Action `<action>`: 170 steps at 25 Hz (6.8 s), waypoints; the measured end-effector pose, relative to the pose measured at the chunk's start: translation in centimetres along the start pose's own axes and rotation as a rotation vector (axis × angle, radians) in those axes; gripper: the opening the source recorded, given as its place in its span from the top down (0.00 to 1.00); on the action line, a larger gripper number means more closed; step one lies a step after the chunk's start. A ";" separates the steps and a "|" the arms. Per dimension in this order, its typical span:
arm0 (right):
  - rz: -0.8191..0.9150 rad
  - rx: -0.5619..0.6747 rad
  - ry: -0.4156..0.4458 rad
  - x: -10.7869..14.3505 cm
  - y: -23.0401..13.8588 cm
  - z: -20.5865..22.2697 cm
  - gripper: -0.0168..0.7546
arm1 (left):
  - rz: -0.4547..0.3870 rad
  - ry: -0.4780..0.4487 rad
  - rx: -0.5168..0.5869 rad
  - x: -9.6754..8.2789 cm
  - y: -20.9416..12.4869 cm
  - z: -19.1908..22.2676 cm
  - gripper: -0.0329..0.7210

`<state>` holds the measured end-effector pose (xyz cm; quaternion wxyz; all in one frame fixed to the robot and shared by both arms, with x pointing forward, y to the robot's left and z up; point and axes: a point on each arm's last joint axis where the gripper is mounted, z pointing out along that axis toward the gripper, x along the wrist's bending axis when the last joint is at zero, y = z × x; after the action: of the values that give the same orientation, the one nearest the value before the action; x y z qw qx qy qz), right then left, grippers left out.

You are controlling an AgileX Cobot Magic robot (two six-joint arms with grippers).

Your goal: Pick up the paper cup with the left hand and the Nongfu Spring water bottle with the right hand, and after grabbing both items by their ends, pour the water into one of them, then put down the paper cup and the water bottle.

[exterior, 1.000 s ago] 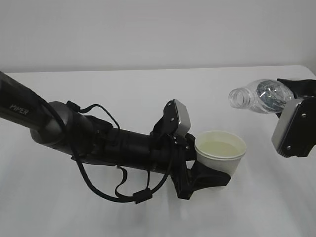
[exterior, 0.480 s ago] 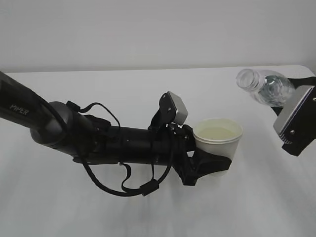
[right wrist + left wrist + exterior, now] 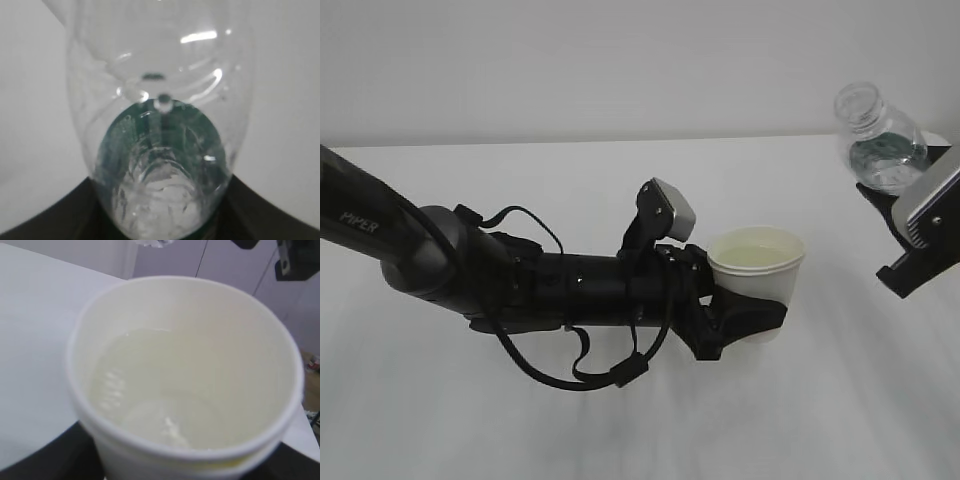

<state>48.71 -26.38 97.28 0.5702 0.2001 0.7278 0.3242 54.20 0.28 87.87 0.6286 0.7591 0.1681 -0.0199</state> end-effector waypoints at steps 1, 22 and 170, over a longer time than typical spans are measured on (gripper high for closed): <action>0.036 -0.005 -0.004 0.0 0.0 0.0 0.49 | -0.004 0.004 -0.004 0.0 0.0 0.0 0.37; 0.742 -0.166 -0.041 0.0 0.2 0.8 0.49 | 0.022 0.085 -0.099 0.8 0.9 -0.1 0.37; 0.755 -0.022 0.056 3.4 -3.8 5.4 0.22 | -0.037 0.340 -0.151 7.0 -0.4 -6.9 0.37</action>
<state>53.31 -25.49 91.43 0.3925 0.4393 0.6144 0.5249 59.45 8.58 87.27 0.6458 0.6990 0.2869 0.1098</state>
